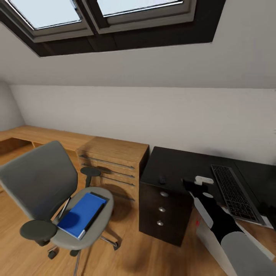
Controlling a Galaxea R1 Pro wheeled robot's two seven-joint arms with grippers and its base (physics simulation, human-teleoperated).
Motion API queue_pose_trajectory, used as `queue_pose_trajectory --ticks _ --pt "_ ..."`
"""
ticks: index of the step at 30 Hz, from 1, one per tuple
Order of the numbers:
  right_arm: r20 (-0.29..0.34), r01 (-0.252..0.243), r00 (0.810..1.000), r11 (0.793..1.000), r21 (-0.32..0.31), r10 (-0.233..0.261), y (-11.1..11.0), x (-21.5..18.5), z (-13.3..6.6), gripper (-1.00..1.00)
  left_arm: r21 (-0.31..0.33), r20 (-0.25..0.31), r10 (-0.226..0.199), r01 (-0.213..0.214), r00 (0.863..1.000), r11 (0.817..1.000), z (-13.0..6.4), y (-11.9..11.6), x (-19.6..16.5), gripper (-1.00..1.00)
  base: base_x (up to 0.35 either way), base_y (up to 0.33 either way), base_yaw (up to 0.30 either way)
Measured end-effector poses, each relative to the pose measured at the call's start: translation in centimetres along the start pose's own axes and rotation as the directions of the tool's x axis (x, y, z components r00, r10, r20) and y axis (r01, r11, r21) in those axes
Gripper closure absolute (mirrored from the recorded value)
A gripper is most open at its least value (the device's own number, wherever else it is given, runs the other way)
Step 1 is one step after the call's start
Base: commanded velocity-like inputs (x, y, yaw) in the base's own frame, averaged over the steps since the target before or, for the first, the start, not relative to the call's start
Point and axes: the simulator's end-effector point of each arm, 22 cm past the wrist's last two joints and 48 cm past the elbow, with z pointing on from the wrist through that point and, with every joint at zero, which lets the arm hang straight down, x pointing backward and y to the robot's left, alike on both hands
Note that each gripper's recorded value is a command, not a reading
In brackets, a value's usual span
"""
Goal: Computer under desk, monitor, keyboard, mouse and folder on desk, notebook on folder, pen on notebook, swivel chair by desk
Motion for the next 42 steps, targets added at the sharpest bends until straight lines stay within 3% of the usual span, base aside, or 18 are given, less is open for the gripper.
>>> queue_pose_trajectory --ticks 16,31,42 --pt "0.001 0.0 1.0 1.0 -0.001 0.0 0.04 -0.03 -0.03 -1.0 0.001 0.0 0.0 0.0 1.0 1.0 -0.01 -0.02 -0.01 -1.0 -0.295 0.0 -0.001" --pt "0.005 -0.003 1.0 1.0 0.0 0.003 0.0 -0.18 -0.07 -1.0 0.001 -0.001 0.0 0.0 1.0 1.0 -0.04 -0.02 0.03 -1.0 -0.04 0.0 -0.008" --pt "0.015 -0.005 1.0 1.0 -0.001 0.005 0.03 -0.76 -0.33 -1.0 0.005 0.006 -0.001 0.001 1.0 1.0 0.04 -0.16 -0.24 -1.0 -0.001 0.0 -0.165"
